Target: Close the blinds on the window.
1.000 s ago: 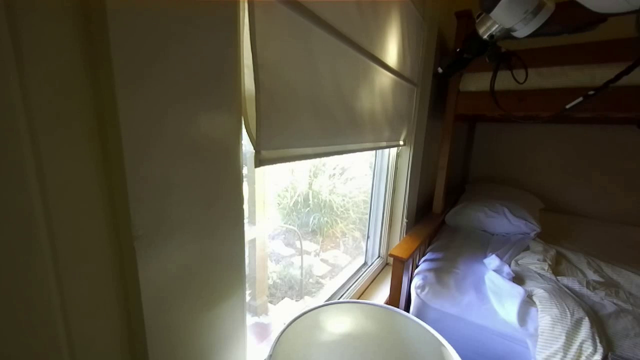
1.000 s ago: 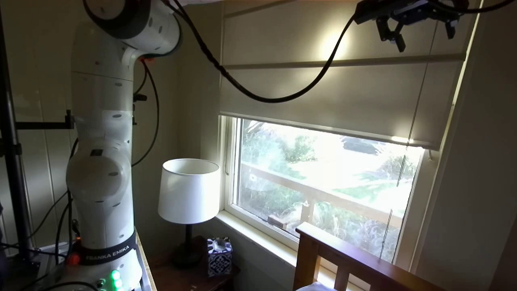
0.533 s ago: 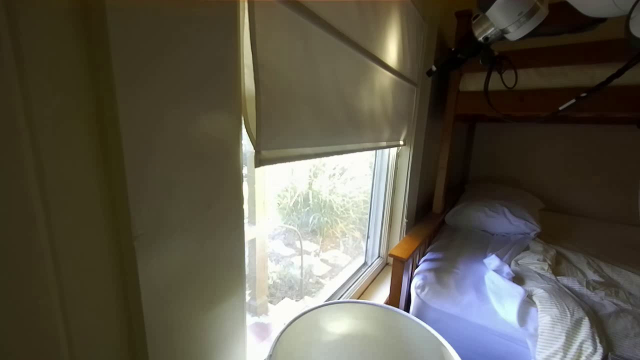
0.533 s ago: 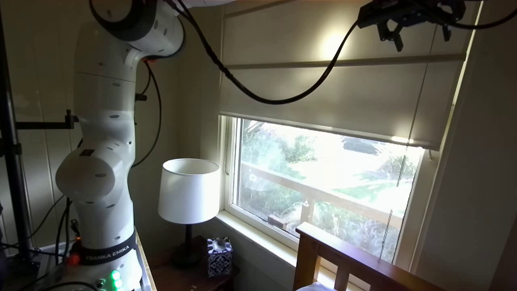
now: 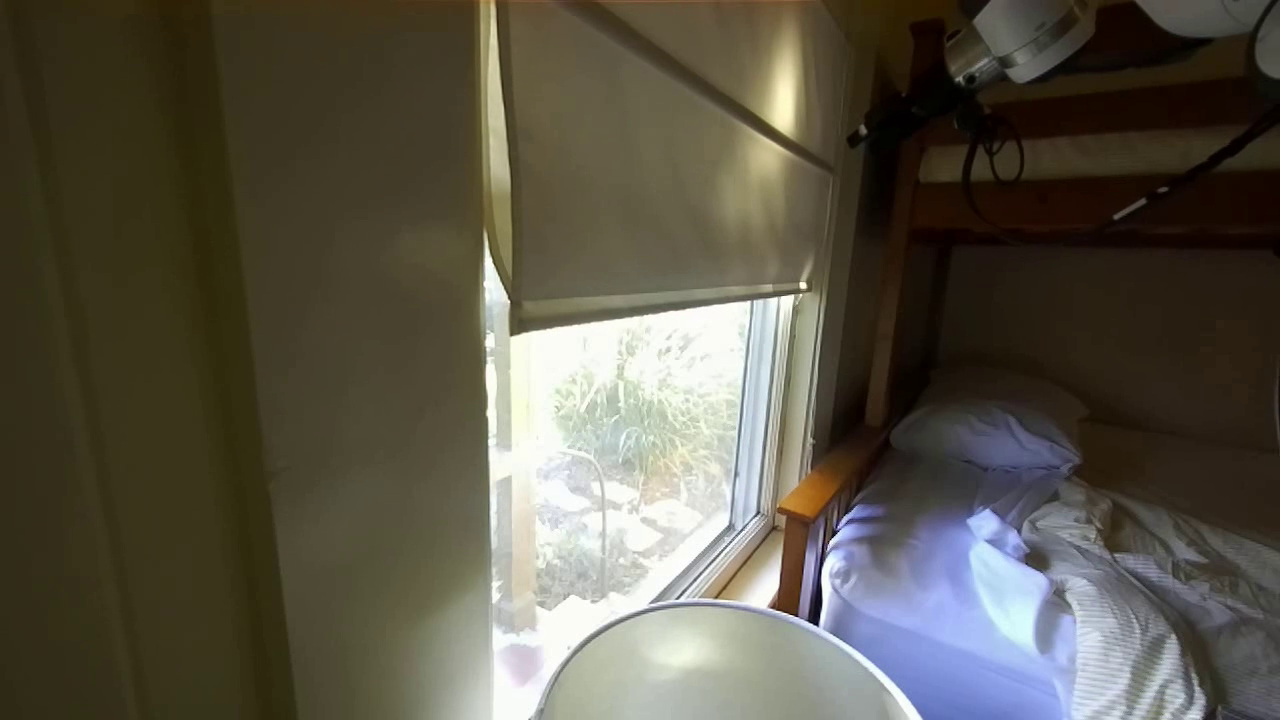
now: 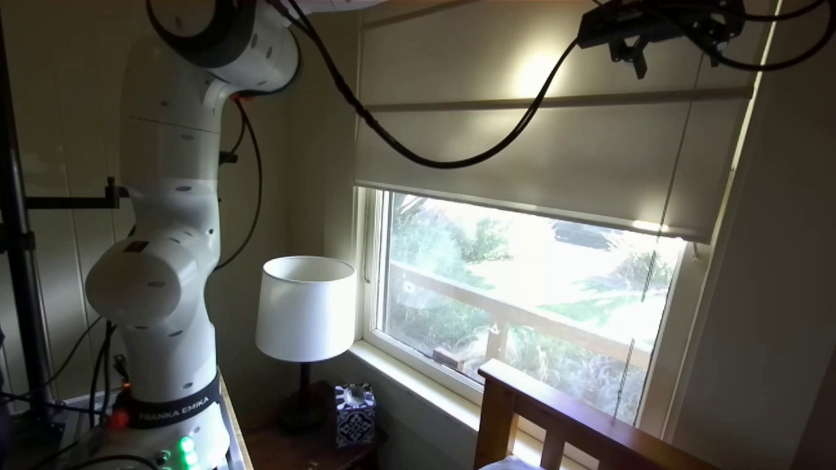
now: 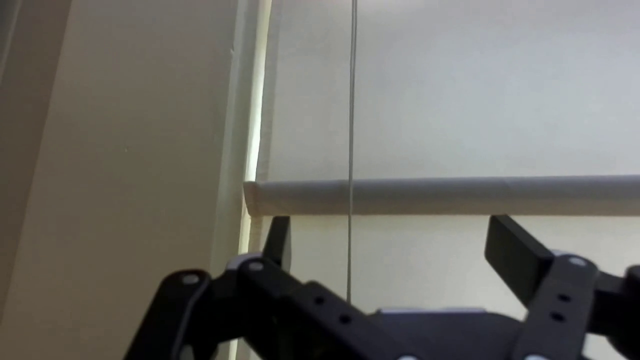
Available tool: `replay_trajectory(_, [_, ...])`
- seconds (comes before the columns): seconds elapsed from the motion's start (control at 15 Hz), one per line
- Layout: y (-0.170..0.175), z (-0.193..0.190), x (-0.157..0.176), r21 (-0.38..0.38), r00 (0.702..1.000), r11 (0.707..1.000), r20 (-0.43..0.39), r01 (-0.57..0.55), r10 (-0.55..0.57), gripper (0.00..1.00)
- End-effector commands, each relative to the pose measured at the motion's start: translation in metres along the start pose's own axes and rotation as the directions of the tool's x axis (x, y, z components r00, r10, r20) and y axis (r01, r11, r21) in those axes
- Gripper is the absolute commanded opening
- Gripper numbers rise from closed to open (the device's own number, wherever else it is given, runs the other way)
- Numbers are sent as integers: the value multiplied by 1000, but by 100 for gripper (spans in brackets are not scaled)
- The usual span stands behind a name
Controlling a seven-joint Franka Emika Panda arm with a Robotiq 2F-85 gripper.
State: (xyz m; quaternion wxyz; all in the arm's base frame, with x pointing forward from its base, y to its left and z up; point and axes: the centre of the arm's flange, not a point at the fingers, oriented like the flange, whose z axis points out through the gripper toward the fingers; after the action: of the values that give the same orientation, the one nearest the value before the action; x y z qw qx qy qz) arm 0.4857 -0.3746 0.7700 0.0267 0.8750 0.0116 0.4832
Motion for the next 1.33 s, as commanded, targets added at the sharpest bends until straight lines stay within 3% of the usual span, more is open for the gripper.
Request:
replay_trajectory(0.0, [9, 13, 2, -11, 997, 999, 64, -47, 48, 100])
replay_trajectory(0.47, [21, 50, -28, -25, 980, 999, 195, -30, 34, 100])
replay_trajectory(1.07, [10, 71, -40, 0, 981, 1000, 193, -32, 31, 100])
replay_trajectory(1.27, [13, 75, -42, 64, 987, 998, 161, 1, -12, 100])
